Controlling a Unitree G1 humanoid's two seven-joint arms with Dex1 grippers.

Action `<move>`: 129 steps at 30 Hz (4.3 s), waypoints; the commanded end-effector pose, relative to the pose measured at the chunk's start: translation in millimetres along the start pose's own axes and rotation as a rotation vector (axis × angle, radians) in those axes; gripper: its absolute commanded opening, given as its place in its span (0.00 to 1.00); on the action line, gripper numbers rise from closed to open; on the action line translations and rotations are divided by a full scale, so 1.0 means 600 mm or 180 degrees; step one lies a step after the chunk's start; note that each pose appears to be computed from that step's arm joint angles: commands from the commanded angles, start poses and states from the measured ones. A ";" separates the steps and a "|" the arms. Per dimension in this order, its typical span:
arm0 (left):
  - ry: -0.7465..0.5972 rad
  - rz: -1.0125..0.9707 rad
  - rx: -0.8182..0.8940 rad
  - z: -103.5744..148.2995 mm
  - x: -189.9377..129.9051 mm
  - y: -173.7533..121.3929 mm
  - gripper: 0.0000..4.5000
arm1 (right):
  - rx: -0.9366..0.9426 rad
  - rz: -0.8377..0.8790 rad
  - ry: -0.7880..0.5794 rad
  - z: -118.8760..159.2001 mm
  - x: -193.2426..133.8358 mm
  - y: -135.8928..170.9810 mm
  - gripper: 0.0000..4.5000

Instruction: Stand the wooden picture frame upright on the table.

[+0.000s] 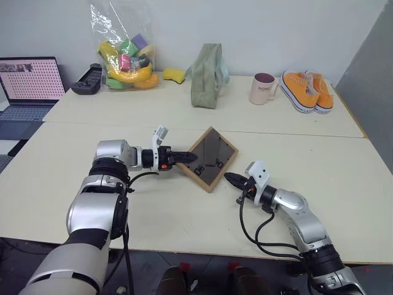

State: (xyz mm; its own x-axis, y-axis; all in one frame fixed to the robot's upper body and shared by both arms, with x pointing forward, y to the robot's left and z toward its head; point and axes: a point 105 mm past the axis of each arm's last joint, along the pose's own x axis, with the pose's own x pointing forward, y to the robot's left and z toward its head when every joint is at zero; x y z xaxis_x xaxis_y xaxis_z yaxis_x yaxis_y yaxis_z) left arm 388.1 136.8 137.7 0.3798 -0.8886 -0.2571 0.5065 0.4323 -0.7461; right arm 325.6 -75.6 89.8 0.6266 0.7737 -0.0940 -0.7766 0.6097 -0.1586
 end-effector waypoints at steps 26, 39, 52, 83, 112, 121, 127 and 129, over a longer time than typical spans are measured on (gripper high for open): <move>-0.0856 0.0222 0.3285 0.047 -0.063 -0.144 0.29 | -0.0174 -0.0166 -0.0527 0.147 -0.065 -0.069 0.00; -0.0760 -0.0057 0.3160 0.033 -0.046 -0.158 0.29 | -0.0366 0.0019 -0.0836 0.213 0.000 -0.049 0.34; -0.0753 -0.0222 0.3059 0.015 -0.029 -0.175 0.29 | -0.0409 0.0145 -0.0922 0.229 0.024 -0.048 0.34; -0.0991 -0.0402 0.2731 0.075 -0.013 -0.194 0.29 | -0.0682 -0.0241 -0.0403 0.183 -0.029 -0.078 0.34; -0.0483 -0.0587 0.0165 -0.030 -0.021 -0.164 0.29 | -0.4198 -0.0460 -0.0297 0.114 -0.066 -0.107 0.71; -0.0631 -0.0500 -0.0033 -0.017 -0.027 -0.160 0.29 | -0.4330 -0.0655 -0.0488 0.124 -0.065 -0.119 0.71; -0.0648 -0.0530 -0.0132 -0.018 -0.024 -0.162 0.29 | -0.4364 -0.0699 -0.0504 0.126 -0.076 -0.126 0.71; -0.0587 -0.0613 -0.0146 -0.023 -0.019 -0.169 0.29 | -0.4397 -0.0693 -0.0600 0.134 -0.069 -0.120 0.71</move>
State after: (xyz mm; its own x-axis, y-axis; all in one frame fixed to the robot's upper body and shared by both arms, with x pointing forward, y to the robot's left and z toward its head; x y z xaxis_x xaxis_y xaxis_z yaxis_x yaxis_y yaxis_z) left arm 328.0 107.7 188.9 0.4637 -0.8833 -0.0691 0.4832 0.3175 -0.8159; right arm 352.1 -143.0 168.3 0.6513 0.7504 0.1129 0.0337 0.1201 -0.9922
